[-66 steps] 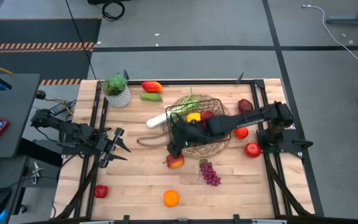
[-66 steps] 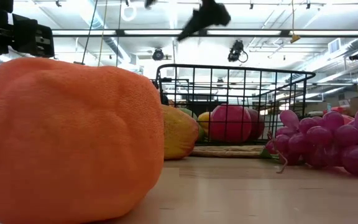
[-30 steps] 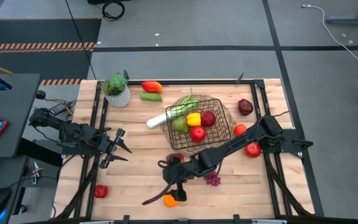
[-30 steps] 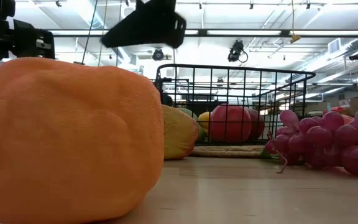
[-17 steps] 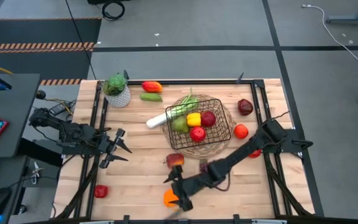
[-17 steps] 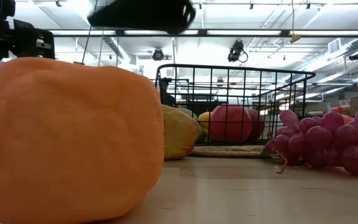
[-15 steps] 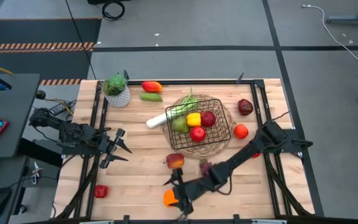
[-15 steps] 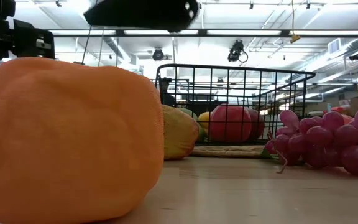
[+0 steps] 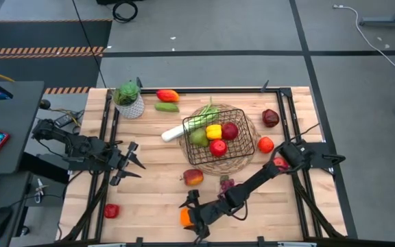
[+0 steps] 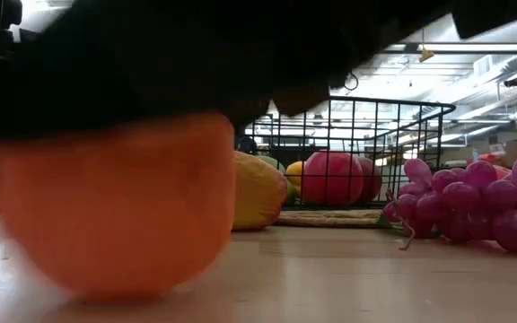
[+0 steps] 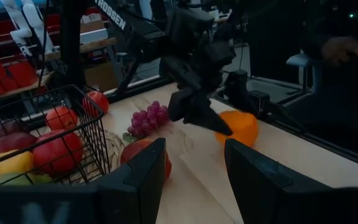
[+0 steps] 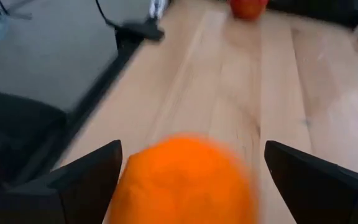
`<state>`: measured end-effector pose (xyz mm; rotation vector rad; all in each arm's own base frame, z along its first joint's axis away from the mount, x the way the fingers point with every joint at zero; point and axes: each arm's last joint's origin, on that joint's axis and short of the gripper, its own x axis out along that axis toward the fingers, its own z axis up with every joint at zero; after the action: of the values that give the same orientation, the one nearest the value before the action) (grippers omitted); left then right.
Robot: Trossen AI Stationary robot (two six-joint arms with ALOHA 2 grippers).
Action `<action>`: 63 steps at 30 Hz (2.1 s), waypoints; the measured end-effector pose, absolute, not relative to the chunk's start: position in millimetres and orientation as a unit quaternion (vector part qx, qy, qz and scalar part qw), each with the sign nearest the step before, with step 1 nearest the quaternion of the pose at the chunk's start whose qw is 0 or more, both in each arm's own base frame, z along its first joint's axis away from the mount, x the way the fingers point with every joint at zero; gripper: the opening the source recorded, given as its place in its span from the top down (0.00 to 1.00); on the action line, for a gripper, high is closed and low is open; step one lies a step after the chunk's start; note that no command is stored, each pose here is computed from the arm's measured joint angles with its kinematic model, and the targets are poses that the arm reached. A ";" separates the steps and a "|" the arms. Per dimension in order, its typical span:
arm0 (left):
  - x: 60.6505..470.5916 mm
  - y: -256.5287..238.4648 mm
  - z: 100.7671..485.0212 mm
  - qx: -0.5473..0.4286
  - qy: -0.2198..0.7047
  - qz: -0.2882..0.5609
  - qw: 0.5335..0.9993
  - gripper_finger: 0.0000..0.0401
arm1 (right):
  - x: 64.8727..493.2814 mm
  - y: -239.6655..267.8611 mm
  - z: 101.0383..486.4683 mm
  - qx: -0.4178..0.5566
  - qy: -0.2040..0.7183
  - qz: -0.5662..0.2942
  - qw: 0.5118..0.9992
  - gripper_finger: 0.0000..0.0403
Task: Build produce basket
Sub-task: Put the orange into the wire basket
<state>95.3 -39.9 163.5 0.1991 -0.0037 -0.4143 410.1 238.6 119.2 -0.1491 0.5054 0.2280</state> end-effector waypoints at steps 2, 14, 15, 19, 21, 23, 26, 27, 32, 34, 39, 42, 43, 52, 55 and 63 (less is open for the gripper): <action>95.3 -39.9 163.6 0.098 -0.002 -0.205 0.974 0.57 | 411.3 237.6 113.3 -0.069 0.255 0.123 0.957 0.01; 95.3 -39.9 163.6 0.099 -0.002 -0.205 0.974 0.57 | 411.1 229.4 106.2 -0.056 0.297 0.105 0.947 0.14; 95.3 -39.9 163.6 0.098 -0.002 -0.205 0.974 0.57 | 411.1 228.3 106.1 -0.055 0.302 0.103 0.946 0.16; 95.3 -39.9 163.6 0.098 -0.002 -0.205 0.974 0.57 | 410.9 227.8 106.1 -0.049 0.305 0.100 0.946 0.25; 95.3 -39.9 163.6 0.098 -0.002 -0.205 0.974 0.57 | 410.9 227.7 107.4 -0.049 0.304 0.100 0.946 0.26; 95.3 -39.9 163.6 0.098 -0.002 -0.205 0.974 0.57 | 409.4 226.9 110.8 -0.055 0.308 0.101 0.944 0.26; 95.3 -39.9 163.6 0.098 -0.002 -0.205 0.974 0.57 | 407.4 224.6 125.8 -0.057 0.305 0.101 0.945 0.22; 95.3 -39.9 163.6 0.098 -0.002 -0.205 0.974 0.57 | 406.5 223.2 135.2 -0.056 0.301 0.100 0.947 0.21; 95.3 -39.9 163.6 0.098 -0.002 -0.205 0.974 0.57 | 398.3 208.8 179.3 -0.033 0.305 0.079 0.949 0.21; 95.3 -39.9 163.6 0.098 -0.002 -0.205 0.974 0.57 | 393.8 201.5 199.8 -0.016 0.301 0.070 0.951 0.22; 95.3 -39.9 163.6 0.098 -0.002 -0.205 0.974 0.57 | 383.6 179.7 245.2 0.067 0.281 0.035 0.957 0.22; 95.3 -39.9 163.6 0.098 -0.002 -0.205 0.974 0.57 | 377.8 165.3 267.3 0.145 0.269 0.007 0.952 0.21; 95.3 -39.9 163.6 0.098 -0.002 -0.205 0.974 0.57 | 375.8 160.5 273.8 0.174 0.265 -0.003 0.948 0.20; 95.3 -39.9 163.6 0.098 -0.002 -0.205 0.974 0.57 | 372.6 130.4 295.6 0.374 0.254 -0.056 0.890 0.20; 95.3 -39.9 163.6 0.098 -0.002 -0.205 0.974 0.57 | 373.1 124.2 292.1 0.390 0.268 -0.070 0.878 0.20; 95.3 -39.9 163.6 0.098 -0.002 -0.205 0.974 0.57 | 374.9 114.9 287.7 0.423 0.292 -0.077 0.854 0.20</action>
<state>95.3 -39.9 163.6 0.1983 -0.0040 -0.4138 374.9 114.9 287.7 0.8889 0.6144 -0.1629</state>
